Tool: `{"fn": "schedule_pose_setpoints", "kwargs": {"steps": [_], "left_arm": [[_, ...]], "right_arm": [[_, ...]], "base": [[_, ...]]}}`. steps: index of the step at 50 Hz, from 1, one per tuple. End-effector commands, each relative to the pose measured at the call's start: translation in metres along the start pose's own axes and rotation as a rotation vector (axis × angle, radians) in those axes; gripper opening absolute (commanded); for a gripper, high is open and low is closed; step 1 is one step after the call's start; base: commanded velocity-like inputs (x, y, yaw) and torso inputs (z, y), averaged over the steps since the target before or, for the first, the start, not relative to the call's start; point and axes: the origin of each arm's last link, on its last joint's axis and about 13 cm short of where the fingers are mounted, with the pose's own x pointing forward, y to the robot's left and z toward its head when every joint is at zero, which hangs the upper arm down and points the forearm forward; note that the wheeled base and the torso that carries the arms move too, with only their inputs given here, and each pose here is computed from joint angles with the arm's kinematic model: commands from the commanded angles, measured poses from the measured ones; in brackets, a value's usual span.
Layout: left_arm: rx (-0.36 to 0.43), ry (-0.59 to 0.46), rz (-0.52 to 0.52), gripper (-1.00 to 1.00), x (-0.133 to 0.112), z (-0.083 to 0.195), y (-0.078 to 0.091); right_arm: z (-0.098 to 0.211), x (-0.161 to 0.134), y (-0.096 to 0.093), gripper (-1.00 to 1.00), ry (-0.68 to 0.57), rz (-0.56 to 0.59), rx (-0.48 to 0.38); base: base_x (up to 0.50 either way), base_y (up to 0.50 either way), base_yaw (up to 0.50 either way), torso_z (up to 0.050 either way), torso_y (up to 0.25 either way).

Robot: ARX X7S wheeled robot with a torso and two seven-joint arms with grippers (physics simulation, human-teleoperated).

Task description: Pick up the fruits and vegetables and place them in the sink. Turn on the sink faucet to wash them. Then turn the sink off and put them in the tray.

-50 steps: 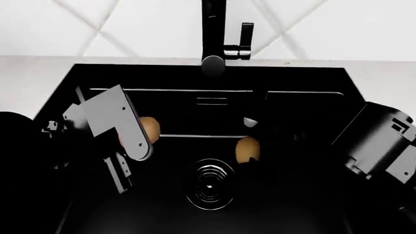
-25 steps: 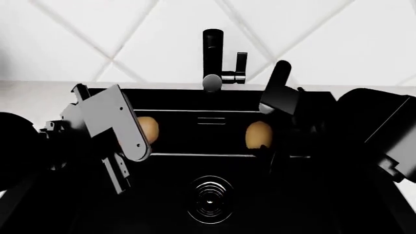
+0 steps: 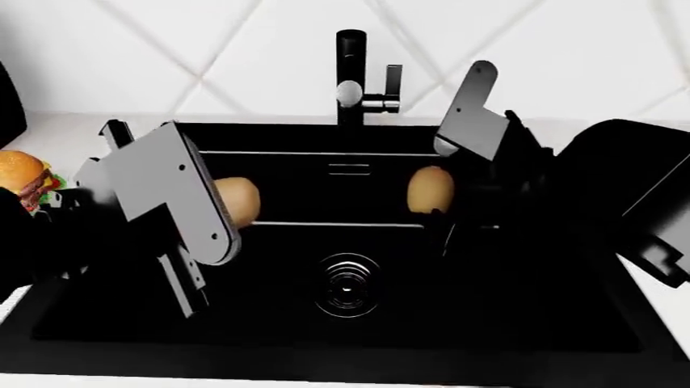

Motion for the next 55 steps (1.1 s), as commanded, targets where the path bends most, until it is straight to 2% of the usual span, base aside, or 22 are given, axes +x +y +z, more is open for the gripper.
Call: {"fn": "schedule_pose_setpoints", "kwargs": {"steps": [1, 9, 28, 34, 55], "left_arm": [[0.027, -0.052, 0.069, -1.00, -0.023, 0.019, 0.007], [0.052, -0.072, 0.094, -1.00, -0.032, 0.030, 0.010], [0.064, -0.076, 0.074, -1.00, -0.028, 0.029, 0.007], [0.083, -0.076, 0.059, -1.00, -0.024, 0.031, 0.005], [0.071, -0.072, 0.055, -1.00, -0.021, 0.027, 0.004]], "right_arm": [[0.009, -0.010, -0.005, -1.00, -0.034, -0.057, -0.027], [0.016, -0.026, -0.007, -1.00, -0.072, -0.122, -0.041], [0.028, -0.047, -0.009, -1.00, -0.162, -0.210, -0.058], [0.027, -0.046, -0.008, -1.00, -0.170, -0.209, -0.060], [0.022, -0.044, -0.006, -1.00, -0.171, -0.204, -0.058]], "base": [[-0.36, -0.10, 0.00, 0.000, 0.000], [-0.16, -0.25, 0.00, 0.000, 0.000], [-0.20, -0.47, 0.00, 0.000, 0.000], [-0.03, -0.50, 0.00, 0.000, 0.000], [0.01, -0.50, 0.00, 0.000, 0.000]]}}
